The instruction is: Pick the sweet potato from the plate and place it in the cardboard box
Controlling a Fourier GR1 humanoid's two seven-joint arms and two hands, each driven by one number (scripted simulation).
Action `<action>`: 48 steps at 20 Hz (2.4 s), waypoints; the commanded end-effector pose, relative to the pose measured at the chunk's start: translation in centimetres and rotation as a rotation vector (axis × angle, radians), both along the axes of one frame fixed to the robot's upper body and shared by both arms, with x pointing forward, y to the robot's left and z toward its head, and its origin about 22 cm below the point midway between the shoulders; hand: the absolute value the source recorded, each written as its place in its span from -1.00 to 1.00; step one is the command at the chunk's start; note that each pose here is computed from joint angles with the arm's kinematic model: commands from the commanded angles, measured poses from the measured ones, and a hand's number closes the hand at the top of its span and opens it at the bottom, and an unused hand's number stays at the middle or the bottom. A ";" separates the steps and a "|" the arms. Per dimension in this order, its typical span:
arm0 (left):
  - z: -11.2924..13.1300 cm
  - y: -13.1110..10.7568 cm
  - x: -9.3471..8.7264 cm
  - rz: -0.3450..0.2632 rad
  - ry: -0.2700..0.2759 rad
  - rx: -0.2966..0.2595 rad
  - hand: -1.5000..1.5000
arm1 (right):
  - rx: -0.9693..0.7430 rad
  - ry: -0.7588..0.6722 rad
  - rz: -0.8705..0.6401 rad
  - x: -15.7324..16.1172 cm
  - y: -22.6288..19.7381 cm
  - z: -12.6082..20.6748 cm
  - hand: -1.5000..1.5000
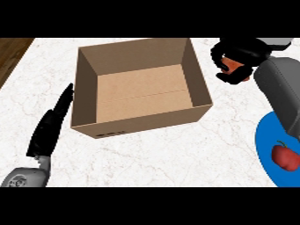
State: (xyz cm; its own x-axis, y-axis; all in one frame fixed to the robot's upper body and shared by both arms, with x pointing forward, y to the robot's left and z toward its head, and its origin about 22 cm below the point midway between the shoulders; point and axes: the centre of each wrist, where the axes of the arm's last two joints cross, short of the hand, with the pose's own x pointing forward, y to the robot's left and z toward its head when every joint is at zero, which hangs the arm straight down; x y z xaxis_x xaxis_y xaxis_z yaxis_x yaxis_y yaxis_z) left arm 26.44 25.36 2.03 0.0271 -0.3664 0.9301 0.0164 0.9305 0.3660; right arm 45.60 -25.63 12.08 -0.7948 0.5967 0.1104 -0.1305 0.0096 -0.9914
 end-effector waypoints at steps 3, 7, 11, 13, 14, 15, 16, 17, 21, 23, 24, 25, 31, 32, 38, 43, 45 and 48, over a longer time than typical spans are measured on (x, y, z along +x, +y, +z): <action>0.2 0.4 -0.1 0.021 0.009 -0.006 0.00 | 0.267 0.077 0.170 1.7 1.6 4.4 1.00; 0.0 0.4 0.2 0.035 0.009 -0.001 0.00 | 0.451 0.169 0.312 2.0 3.3 4.6 1.00; 0.6 0.5 0.6 0.044 0.006 0.014 0.00 | 0.511 0.232 0.406 2.4 5.7 5.7 1.00; -0.5 1.8 -0.3 0.050 0.010 0.008 0.00 | 0.523 0.265 0.434 2.5 4.9 6.6 1.00; -0.4 0.4 -0.1 0.056 0.020 -0.007 0.00 | 0.525 0.288 0.444 2.6 7.5 6.9 1.00; -0.4 0.9 -0.3 0.055 0.019 0.008 0.00 | 0.544 0.291 0.460 2.6 8.3 7.2 1.00; -1.4 0.3 -1.2 0.049 0.024 -0.004 0.00 | 0.530 0.281 0.460 2.6 8.6 7.6 1.00; -0.7 1.7 -0.3 0.060 0.039 -0.002 0.00 | 0.534 0.296 0.463 2.6 10.6 8.3 1.00; -0.6 1.3 -0.9 0.081 0.034 0.000 0.00 | 0.482 0.323 0.491 2.4 13.3 8.6 1.00; -1.6 1.0 -1.3 0.079 0.041 -0.002 0.00 | 0.500 0.327 0.482 2.5 13.1 9.3 1.00; -0.7 1.1 -0.4 0.076 0.022 -0.003 0.00 | 0.485 0.311 0.474 2.0 16.2 8.8 1.00; -1.4 2.6 -1.8 0.100 0.037 -0.005 0.00 | 0.447 0.335 0.481 1.6 17.9 9.2 1.00; -0.4 2.7 -1.2 0.083 0.027 -0.001 0.00 | 0.362 0.371 0.483 0.2 22.2 6.5 1.00; -1.0 1.2 -0.6 0.077 0.033 0.004 0.00 | 0.326 0.370 0.474 0.0 22.7 6.1 1.00; -1.3 1.8 -1.2 0.053 0.022 0.000 0.00 | 0.262 0.351 0.414 -0.4 21.6 2.1 1.00; -0.9 0.1 0.6 0.023 0.029 -0.002 0.00 | 0.240 0.428 0.304 -0.7 21.9 1.9 -1.00; -0.5 -0.3 -0.1 -0.004 0.025 0.013 0.00 | 0.250 0.431 0.305 -1.2 21.4 0.0 -1.00; -0.6 0.5 1.0 0.003 0.017 0.010 0.00 | 0.279 0.478 0.308 -1.3 21.7 0.3 -1.00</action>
